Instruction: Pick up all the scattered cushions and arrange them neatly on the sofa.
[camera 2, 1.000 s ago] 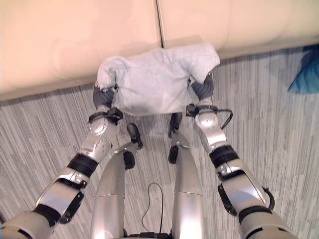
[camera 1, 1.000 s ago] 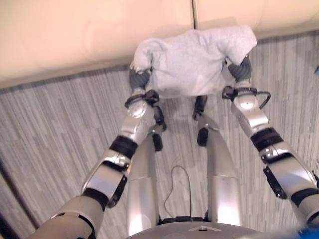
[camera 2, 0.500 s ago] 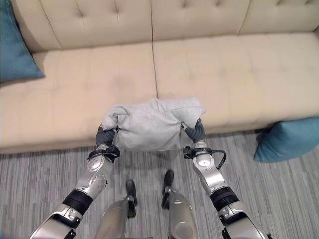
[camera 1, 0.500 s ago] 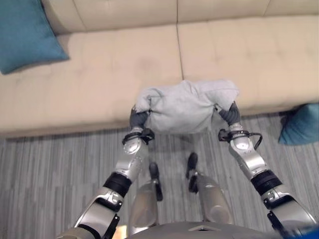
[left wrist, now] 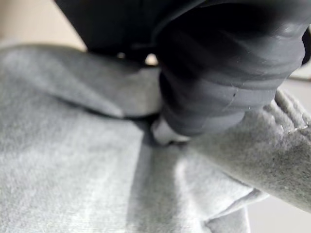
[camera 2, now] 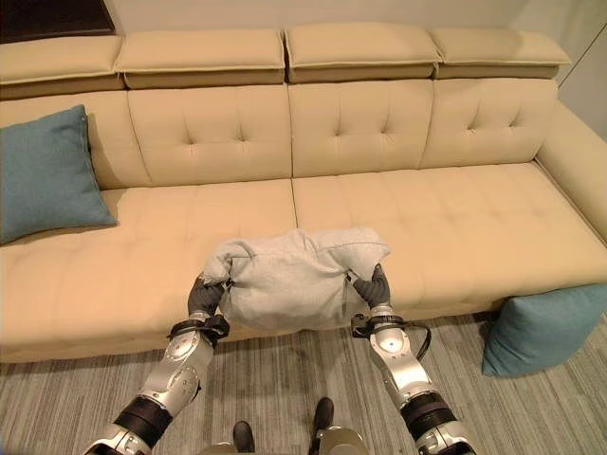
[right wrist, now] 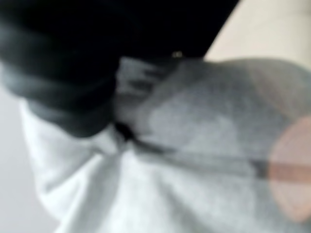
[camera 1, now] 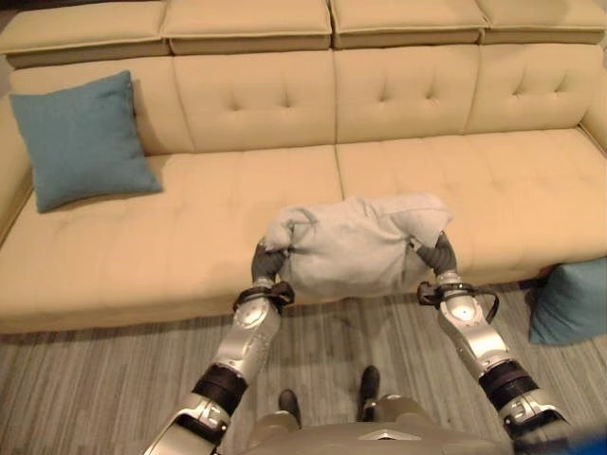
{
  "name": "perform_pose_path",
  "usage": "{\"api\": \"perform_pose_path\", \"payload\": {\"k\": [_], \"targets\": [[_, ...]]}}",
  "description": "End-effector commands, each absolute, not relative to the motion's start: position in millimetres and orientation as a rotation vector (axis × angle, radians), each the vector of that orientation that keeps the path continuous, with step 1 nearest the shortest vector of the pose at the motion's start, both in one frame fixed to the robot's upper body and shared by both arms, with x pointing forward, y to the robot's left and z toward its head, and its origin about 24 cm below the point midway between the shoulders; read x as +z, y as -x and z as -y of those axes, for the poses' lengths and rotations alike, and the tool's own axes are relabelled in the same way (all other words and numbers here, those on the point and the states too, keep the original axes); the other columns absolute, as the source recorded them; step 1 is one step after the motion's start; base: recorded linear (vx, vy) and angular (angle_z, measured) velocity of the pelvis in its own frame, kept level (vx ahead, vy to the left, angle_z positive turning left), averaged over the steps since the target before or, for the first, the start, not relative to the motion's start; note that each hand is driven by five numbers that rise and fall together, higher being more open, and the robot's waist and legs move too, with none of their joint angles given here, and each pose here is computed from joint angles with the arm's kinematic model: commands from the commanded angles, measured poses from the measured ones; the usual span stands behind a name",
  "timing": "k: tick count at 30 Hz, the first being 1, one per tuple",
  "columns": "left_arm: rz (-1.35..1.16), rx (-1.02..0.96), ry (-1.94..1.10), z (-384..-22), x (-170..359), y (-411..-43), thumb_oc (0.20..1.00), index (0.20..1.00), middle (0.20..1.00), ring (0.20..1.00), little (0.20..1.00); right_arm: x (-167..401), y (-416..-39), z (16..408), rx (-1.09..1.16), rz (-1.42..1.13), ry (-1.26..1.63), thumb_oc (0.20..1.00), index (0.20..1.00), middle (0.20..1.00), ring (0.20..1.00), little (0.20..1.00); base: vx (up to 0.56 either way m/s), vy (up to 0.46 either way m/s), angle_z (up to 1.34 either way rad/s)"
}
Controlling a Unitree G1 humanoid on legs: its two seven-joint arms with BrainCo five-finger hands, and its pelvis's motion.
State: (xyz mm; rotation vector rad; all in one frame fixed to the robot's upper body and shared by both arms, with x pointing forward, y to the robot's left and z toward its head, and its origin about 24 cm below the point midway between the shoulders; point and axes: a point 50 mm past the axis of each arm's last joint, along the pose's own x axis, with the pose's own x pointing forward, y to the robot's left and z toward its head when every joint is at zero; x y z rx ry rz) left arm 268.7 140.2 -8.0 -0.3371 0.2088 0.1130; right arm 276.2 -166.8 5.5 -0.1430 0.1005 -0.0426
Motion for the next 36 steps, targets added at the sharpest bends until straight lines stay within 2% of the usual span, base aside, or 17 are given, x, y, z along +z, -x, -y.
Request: {"api": "perform_pose_path", "payload": {"k": [1,8,17,25,36], "targets": [[0.034,-0.131,0.347,-98,45,-282,0.200,0.200,0.200,0.200,0.200,56,-287,110,0.172,0.168,0.069,0.200,0.200,0.200,0.200,0.200,0.11,0.129,-0.06],[0.034,-0.108,0.340,-105,44,-286,0.200,0.200,0.200,0.200,0.200,59,-289,114,0.167,0.174,0.057,0.200,0.200,0.200,0.200,0.200,0.24,-0.049,-0.09],[0.002,-0.180,0.405,-86,41,-282,0.200,0.200,0.200,0.200,0.200,56,-286,137,0.106,0.160,0.054,0.200,0.200,0.200,0.200,0.200,0.26,-0.149,0.52],[0.015,-0.148,0.408,-95,42,-279,0.200,0.200,0.200,0.200,0.200,54,-286,129,0.124,0.155,0.049,0.200,0.200,0.200,0.200,0.200,0.31,0.140,-0.32],[0.050,-0.120,0.358,-106,48,-283,0.200,0.200,0.200,0.200,0.200,63,-291,116,0.159,0.185,0.058,0.200,0.200,0.200,0.200,0.200,0.13,0.144,-0.13]]}}
